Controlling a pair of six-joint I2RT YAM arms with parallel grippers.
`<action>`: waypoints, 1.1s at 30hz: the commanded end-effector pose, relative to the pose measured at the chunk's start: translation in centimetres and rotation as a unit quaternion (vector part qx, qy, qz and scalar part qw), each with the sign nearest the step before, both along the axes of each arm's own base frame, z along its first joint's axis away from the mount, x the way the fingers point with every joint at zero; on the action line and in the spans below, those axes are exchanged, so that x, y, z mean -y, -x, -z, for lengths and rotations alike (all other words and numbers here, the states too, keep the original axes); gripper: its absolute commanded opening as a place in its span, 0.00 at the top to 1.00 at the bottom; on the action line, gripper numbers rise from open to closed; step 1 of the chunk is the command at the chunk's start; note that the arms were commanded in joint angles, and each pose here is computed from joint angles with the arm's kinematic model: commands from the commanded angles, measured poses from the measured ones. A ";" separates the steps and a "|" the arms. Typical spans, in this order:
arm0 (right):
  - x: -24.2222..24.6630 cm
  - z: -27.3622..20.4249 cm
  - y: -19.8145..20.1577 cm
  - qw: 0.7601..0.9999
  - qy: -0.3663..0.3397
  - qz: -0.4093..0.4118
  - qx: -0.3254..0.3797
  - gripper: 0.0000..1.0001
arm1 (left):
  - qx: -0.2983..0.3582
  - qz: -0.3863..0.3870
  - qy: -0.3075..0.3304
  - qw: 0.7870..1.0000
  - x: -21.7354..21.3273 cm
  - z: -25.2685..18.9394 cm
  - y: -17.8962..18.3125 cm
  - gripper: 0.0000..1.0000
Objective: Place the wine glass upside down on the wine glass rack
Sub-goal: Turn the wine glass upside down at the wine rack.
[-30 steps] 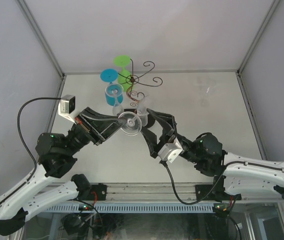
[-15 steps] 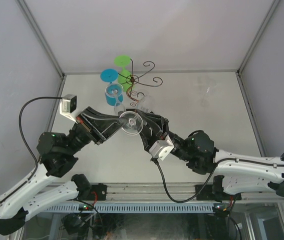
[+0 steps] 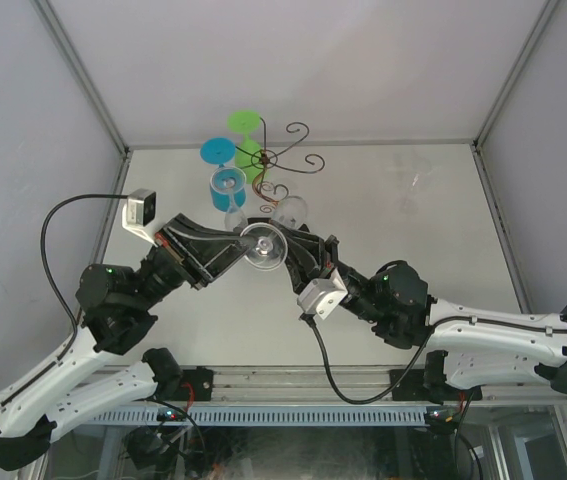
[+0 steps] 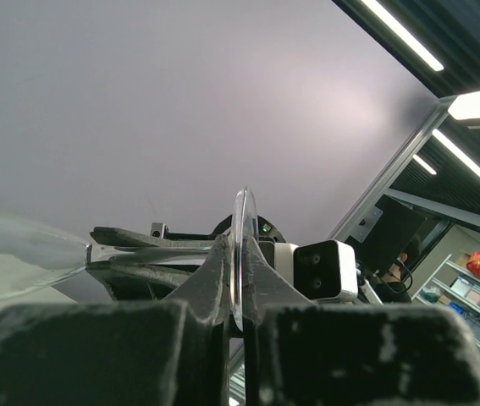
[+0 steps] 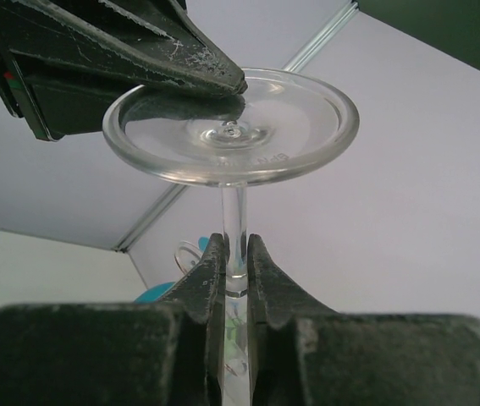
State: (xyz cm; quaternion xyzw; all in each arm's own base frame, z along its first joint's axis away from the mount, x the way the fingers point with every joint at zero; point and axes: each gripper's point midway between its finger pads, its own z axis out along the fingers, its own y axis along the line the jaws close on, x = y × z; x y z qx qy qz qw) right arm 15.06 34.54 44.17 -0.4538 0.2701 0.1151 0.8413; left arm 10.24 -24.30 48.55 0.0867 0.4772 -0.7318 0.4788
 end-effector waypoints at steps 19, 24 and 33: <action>7.2 -2.6 0.3 0.990 -0.035 0.012 -0.139 1.00 | 0.075 -0.154 -0.113 0.979 -4.1 0.3 -1.3 0.20; 9.2 -0.6 0.3 0.975 -0.036 0.018 -0.219 1.00 | 0.077 -0.231 -0.183 0.952 -6.8 2.4 -2.6 0.19; 11.6 6.0 -1.8 0.933 0.002 0.124 -0.338 1.00 | 0.045 -0.342 -0.287 0.894 -12.4 7.7 -4.0 0.18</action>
